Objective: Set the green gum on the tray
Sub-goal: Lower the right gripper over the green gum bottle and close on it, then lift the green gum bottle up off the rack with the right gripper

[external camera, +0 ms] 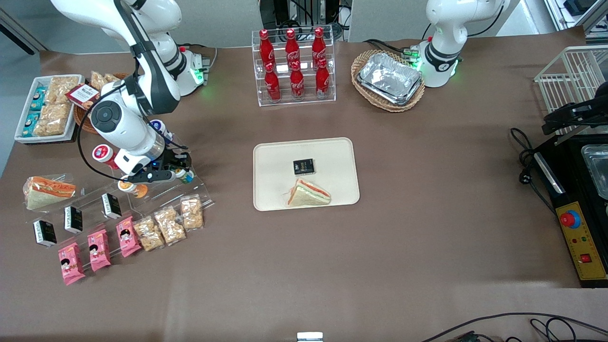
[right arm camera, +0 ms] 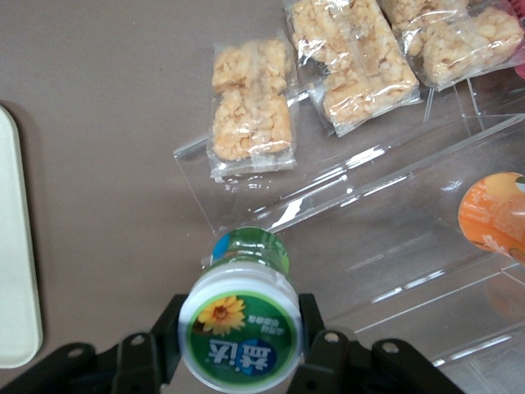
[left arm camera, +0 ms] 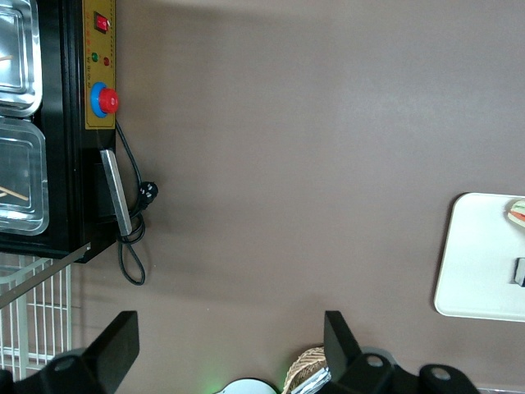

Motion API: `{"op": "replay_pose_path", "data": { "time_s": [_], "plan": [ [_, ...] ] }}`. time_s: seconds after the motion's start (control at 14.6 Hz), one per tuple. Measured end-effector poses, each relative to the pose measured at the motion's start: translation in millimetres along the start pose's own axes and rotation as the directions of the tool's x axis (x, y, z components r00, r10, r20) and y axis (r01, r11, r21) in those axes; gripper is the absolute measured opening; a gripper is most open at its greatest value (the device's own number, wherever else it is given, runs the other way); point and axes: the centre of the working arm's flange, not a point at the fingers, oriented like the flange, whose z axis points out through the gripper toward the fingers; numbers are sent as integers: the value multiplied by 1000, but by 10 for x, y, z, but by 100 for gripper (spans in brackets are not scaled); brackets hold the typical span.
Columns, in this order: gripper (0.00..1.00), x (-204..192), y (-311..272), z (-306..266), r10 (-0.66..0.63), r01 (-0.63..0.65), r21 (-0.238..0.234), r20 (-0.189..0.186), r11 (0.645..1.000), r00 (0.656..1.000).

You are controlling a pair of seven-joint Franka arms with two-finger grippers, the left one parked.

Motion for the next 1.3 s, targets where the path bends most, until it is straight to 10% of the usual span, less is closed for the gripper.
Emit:
{"op": "replay_pose_path", "data": {
  "time_s": [0.41,0.96,1.3],
  "plan": [
    [59,148,-38,-333,-7,7,6,-35,1000,999],
    [59,407,88,-2050,-59,58,11,59,998,996],
    [59,346,-363,-2052,-60,55,46,111,997,992]
  ]
}}
